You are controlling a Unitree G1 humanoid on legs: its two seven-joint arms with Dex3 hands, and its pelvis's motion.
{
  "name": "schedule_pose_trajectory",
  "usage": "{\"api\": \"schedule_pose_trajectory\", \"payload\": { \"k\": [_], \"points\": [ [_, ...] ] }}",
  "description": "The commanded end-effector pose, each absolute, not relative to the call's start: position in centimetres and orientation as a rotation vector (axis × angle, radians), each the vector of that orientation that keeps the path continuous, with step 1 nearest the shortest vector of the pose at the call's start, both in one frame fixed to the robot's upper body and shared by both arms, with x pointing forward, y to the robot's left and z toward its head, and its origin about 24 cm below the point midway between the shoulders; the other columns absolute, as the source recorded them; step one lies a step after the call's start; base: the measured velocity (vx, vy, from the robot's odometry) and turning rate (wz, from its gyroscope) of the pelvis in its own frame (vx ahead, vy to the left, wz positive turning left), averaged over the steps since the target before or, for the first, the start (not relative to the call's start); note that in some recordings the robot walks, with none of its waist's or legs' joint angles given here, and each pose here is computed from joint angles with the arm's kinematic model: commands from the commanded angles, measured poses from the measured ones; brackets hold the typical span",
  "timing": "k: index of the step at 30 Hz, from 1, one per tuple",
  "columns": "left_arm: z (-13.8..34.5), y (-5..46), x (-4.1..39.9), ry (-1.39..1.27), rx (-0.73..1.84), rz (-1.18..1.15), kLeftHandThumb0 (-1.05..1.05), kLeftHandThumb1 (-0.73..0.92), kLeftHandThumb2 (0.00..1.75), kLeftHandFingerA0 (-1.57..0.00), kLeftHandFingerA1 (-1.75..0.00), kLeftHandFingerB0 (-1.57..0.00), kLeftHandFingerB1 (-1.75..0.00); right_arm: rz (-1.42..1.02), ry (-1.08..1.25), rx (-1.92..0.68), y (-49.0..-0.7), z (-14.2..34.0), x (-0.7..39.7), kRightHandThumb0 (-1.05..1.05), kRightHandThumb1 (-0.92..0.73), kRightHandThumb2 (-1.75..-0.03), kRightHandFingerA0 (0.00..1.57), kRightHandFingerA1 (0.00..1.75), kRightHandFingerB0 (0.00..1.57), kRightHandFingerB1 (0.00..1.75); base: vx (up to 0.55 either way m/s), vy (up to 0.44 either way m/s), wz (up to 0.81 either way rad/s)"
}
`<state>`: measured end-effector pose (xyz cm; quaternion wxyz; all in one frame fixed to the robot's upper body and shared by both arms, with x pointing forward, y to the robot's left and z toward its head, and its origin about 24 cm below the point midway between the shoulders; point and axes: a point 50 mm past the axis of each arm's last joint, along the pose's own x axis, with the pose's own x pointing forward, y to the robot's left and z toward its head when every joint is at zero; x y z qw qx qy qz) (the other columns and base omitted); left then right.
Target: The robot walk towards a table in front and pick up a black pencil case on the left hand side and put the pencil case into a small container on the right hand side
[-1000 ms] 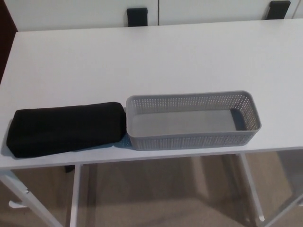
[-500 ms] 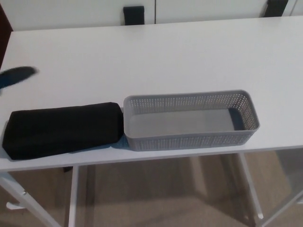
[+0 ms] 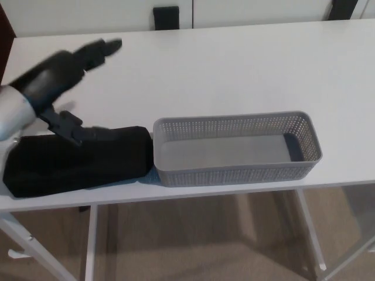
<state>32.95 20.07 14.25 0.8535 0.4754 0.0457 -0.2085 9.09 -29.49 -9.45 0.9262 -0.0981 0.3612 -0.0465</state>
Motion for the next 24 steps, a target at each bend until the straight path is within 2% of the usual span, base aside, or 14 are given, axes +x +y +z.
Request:
{"api": "schedule_pose_trajectory", "payload": {
  "k": [1,2,3,12,17,21,22,23,24],
  "points": [
    [12.7,21.1,33.2,0.263,1.084,-0.397,-0.56,0.35,0.65,0.0,0.0,0.0,0.0,-0.121,0.775,-0.214,-30.5,-9.4,8.8,-0.33,-0.58,-0.57,0.57,0.44,0.23,0.31,0.0,0.0,0.0],
    [12.5,21.1,33.3,0.272,1.087,-0.399,-0.56,0.35,0.65,0.0,0.0,0.0,0.0,-0.122,0.772,-0.21,-30.5,-9.3,8.8,-0.33,-0.58,-0.57,0.57,0.44,0.23,0.31,0.0,0.0,0.0],
    [11.9,21.2,33.1,0.299,1.071,-0.404,-0.54,0.41,0.53,0.0,0.0,0.0,0.0,-0.112,0.775,-0.214,-30.2,-8.9,8.7,-0.34,-0.59,-0.57,0.56,0.44,0.22,0.3,0.0,0.0,0.0],
    [10.6,22.2,32.8,0.352,1.086,-0.405,-0.64,0.43,0.54,0.0,0.0,0.0,0.0,-0.082,0.799,-0.243,-30.4,-9.0,8.9,-0.39,-0.59,-0.6,0.52,0.44,0.2,0.31,0.0,0.0,0.0],
    [10.7,22.2,32.8,0.368,1.097,-0.412,-0.64,0.44,0.54,0.0,0.0,0.0,0.0,-0.087,0.796,-0.227,-30.4,-8.8,9.1,-0.33,-0.58,-0.57,0.53,0.43,0.19,0.3,0.0,0.0,0.0],
    [10.8,22.0,32.7,0.378,1.109,-0.435,-0.65,0.45,0.54,0.0,0.0,0.0,0.0,-0.086,0.802,-0.235,-30.4,-8.8,9.4,-0.39,-0.58,-0.62,0.5,0.45,0.18,0.32,0.0,0.0,0.0],
    [10.6,21.8,32.6,0.386,1.111,-0.447,-0.66,0.45,0.54,0.0,0.0,0.0,0.0,-0.082,0.808,-0.227,-30.5,-9.1,9.3,-0.35,-0.59,-0.57,0.5,0.42,0.18,0.29,0.0,0.0,0.0],
    [10.5,21.8,32.5,0.391,1.112,-0.452,-0.67,0.45,0.54,0.0,0.0,0.0,0.0,-0.08,0.81,-0.228,-30.5,-9.1,9.3,-0.43,-0.47,-0.71,0.45,0.51,0.13,0.38,0.0,0.0,0.0],
    [10.4,21.7,32.4,0.396,1.113,-0.457,-0.67,0.45,0.54,0.0,0.0,0.0,0.0,-0.078,0.812,-0.232,-30.6,-9.1,9.2,-0.43,-0.47,-0.71,0.45,0.51,0.13,0.38,0.0,0.0,0.0]
  ]
}}
